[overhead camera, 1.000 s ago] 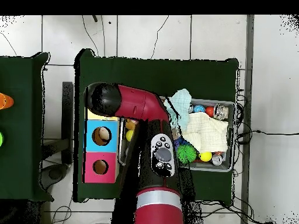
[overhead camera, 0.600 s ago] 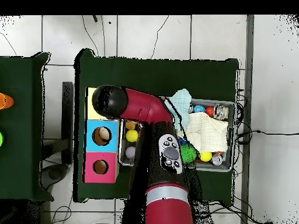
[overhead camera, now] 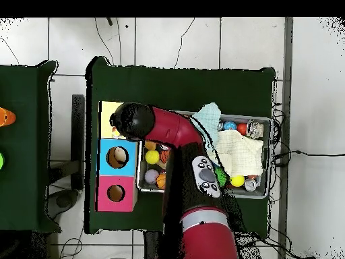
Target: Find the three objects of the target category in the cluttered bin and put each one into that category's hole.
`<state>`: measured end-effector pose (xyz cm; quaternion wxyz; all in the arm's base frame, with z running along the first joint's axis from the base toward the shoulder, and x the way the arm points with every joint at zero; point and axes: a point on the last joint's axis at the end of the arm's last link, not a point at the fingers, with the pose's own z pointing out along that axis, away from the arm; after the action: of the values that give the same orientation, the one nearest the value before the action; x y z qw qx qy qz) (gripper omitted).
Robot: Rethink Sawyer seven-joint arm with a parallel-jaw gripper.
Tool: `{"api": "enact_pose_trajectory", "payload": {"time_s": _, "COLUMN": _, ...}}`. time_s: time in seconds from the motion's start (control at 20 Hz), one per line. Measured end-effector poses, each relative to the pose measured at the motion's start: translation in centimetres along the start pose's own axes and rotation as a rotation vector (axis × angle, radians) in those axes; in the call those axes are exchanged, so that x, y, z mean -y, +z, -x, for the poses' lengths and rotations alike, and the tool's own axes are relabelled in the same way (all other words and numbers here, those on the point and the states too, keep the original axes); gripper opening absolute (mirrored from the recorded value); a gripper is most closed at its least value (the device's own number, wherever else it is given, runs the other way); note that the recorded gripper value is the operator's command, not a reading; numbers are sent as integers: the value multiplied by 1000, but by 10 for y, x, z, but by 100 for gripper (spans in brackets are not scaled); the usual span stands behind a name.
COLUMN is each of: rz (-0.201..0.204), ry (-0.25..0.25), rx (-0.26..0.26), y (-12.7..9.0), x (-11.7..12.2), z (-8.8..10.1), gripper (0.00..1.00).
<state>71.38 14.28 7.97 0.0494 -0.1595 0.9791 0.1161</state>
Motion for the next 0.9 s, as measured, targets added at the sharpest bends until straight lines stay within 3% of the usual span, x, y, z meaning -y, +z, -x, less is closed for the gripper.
{"api": "enact_pose_trajectory", "payload": {"time_s": 0.9, "rz": 54, "ry": 14, "rx": 41, "y": 2, "x": 3, "z": 2, "gripper": 0}}
